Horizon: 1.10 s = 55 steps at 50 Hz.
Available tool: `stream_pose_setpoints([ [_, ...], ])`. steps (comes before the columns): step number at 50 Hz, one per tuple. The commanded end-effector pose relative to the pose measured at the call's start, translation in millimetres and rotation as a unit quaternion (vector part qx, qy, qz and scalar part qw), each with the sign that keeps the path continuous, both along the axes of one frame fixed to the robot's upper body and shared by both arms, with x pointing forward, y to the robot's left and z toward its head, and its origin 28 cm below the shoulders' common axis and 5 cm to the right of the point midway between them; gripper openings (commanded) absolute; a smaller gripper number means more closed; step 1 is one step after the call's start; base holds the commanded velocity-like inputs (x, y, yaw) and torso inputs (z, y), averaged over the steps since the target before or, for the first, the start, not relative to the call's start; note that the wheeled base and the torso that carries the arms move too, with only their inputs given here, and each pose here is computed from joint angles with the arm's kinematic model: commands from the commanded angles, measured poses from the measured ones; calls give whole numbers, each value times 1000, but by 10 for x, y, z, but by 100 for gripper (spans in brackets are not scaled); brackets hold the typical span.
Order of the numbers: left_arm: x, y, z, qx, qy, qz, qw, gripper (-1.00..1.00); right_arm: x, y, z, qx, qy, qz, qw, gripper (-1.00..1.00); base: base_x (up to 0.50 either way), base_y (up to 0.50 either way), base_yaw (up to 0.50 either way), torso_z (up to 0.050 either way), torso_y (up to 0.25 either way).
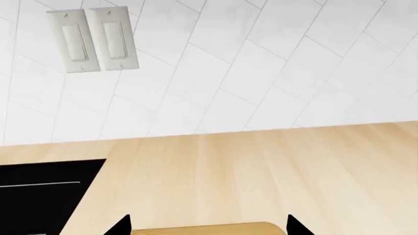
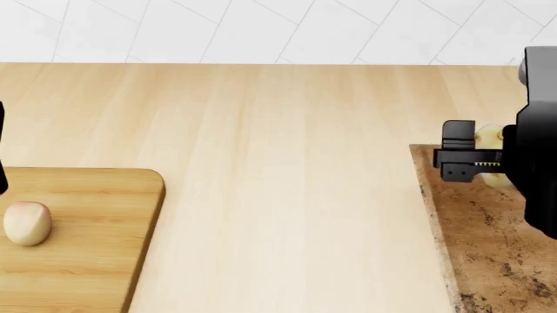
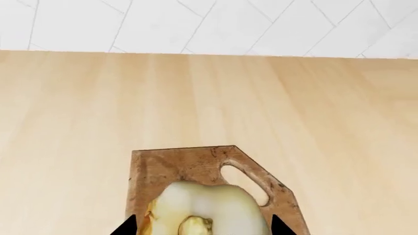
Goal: Place the apricot and the ginger on separate cutting boards.
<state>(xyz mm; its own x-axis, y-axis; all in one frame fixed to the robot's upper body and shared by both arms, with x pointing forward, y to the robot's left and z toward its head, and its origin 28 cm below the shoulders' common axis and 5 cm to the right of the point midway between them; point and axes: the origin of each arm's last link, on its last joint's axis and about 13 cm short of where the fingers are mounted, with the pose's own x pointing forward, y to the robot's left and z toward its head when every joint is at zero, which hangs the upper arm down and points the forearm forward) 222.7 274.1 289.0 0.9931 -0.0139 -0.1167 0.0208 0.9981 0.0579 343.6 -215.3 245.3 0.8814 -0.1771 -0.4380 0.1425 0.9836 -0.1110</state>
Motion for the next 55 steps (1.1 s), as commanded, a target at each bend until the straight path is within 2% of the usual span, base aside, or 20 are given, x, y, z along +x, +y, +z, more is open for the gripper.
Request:
stream_pose_setpoints([
  [1, -36, -21, -2, -8, -1, -30, 1000, 100, 55, -31, -180, 13, -16, -39, 999, -100, 0, 0, 0, 0, 0],
  [2, -38, -20, 2, -8, -1, -30, 1000, 100, 48, 25, -42, 13, -14, -40, 999, -100, 0, 0, 0, 0, 0],
  [16, -65, -21, -37, -8, 4, -29, 1000, 100, 11, 6, -80, 35, 6, -76, 996, -100, 0, 0, 0, 0, 0],
  [17, -65, -22, -40, -8, 4, -29, 1000, 100, -301, -357, -174, 45, -19, -71, 996, -100, 0, 0, 0, 0, 0],
  [18, -67, -15, -47, -8, 5, -29, 1000, 100, -540, -589, -349, 36, -16, -72, 997, -100, 0, 0, 0, 0, 0],
  [19, -65, -15, -47, -8, 5, -29, 1000, 100, -631, -602, -571, 35, 18, -70, 997, -100, 0, 0, 0, 0, 0],
  [31, -65, -20, -73, -8, 8, -28, 1000, 100, -656, -531, -879, 35, 42, -49, 997, -100, 0, 0, 0, 0, 0],
  [46, -51, -31, -72, -8, 8, -30, 1000, 100, -671, -546, -760, 26, 30, -49, 998, -100, -1, 0, -1, 0, 0],
  [47, -54, -24, -65, -8, 7, -30, 1000, 100, -673, -542, -744, 27, 28, -48, 998, 100, 0, 0, 0, 0, 0],
  [55, -37, -50, -68, -6, 9, -32, 999, 100, -682, -518, -572, 22, -1, -46, 999, 100, 0, 0, 0, 0, 0],
])
